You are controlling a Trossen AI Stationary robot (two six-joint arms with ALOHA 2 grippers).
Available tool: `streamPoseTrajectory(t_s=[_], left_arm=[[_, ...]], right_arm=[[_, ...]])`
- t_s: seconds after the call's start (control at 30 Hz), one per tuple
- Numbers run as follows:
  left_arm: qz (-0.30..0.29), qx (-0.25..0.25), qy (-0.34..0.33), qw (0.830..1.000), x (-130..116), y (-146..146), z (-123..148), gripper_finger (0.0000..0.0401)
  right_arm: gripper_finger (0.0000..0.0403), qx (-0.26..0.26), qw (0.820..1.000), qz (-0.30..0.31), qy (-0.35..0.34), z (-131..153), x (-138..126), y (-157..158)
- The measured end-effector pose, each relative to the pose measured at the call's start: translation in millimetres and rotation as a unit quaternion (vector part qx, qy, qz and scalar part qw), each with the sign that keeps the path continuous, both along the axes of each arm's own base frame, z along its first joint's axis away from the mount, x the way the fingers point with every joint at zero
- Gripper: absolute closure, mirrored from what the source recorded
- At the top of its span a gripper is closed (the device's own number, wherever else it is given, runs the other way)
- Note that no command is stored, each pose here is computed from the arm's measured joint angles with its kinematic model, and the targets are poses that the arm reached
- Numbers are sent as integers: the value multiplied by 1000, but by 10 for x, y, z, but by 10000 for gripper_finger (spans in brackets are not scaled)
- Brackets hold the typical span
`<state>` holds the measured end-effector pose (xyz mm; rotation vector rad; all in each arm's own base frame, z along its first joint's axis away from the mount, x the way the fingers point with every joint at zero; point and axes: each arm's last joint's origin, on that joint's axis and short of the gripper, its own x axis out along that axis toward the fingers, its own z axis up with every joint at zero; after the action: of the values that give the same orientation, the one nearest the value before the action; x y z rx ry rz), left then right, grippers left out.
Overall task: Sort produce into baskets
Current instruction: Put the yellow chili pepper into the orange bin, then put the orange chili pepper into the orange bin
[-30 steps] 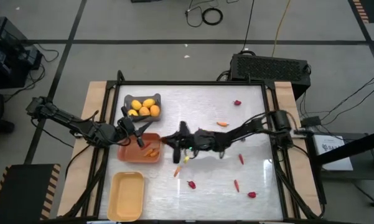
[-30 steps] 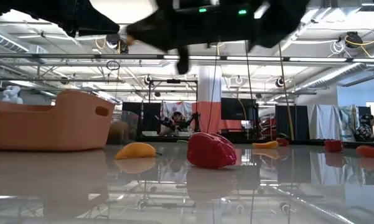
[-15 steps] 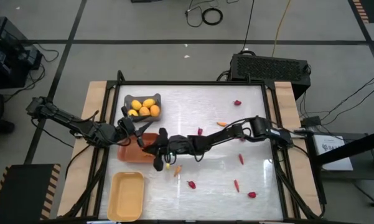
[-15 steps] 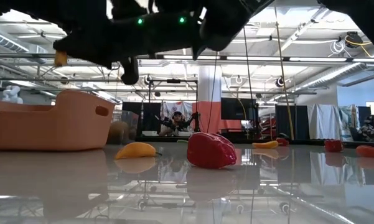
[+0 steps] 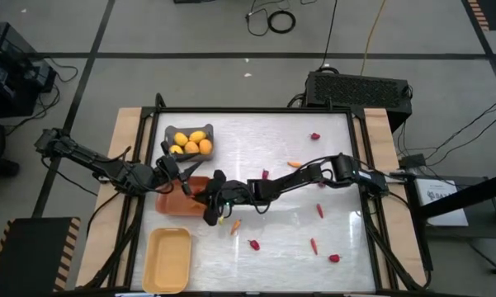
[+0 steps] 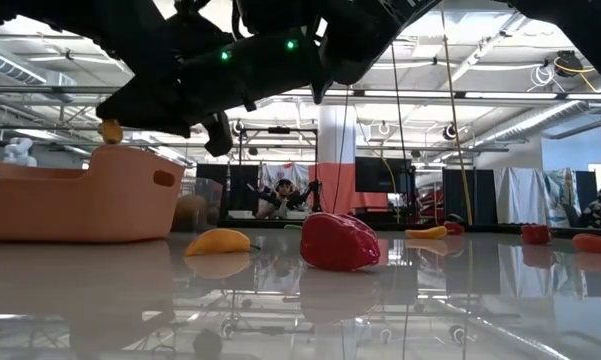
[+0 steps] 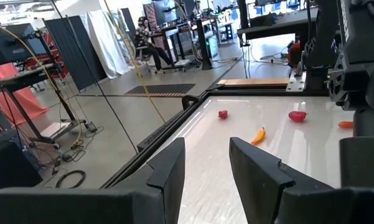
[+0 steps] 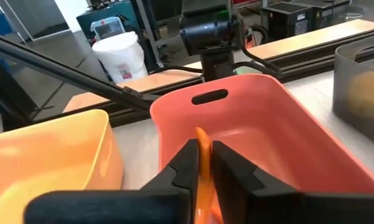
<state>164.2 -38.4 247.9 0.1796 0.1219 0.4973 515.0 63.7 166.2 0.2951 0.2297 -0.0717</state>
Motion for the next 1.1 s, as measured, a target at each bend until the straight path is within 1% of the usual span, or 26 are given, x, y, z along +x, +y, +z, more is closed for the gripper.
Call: streamPoseTrajectory(t_s=[0.2,0.37,0.47,0.6,0.7,0.8,0.93,1.0,1.1], left_arm=[[0,0,0,1000,0,1,0,267],[0,0,1,1000,0,1,-2,267],[0,0,2,1000,0,1,-3,267],[0,0,2,1000,0,0,-4,267],[0,0,2,1000,0,0,-4,267],[0,0,2,1000,0,1,-4,267],[0,-1,1,1000,0,0,-4,267],[0,-1,1,1000,0,0,-3,267],[0,-2,0,1000,0,1,-3,267]], right_arm=[[317,2,1000,0,0,1,0,0],[289,-1,1000,5,1,7,-2,3],[279,-6,999,8,34,77,-49,-2],[273,-33,992,14,124,275,-222,-25],[273,-46,976,17,211,429,-429,-53],[273,-39,953,10,301,569,-686,-60],[273,-32,915,-1,402,762,-1051,-43],[273,-29,893,-9,450,835,-1229,-19],[273,-15,867,-28,496,944,-1452,46]])
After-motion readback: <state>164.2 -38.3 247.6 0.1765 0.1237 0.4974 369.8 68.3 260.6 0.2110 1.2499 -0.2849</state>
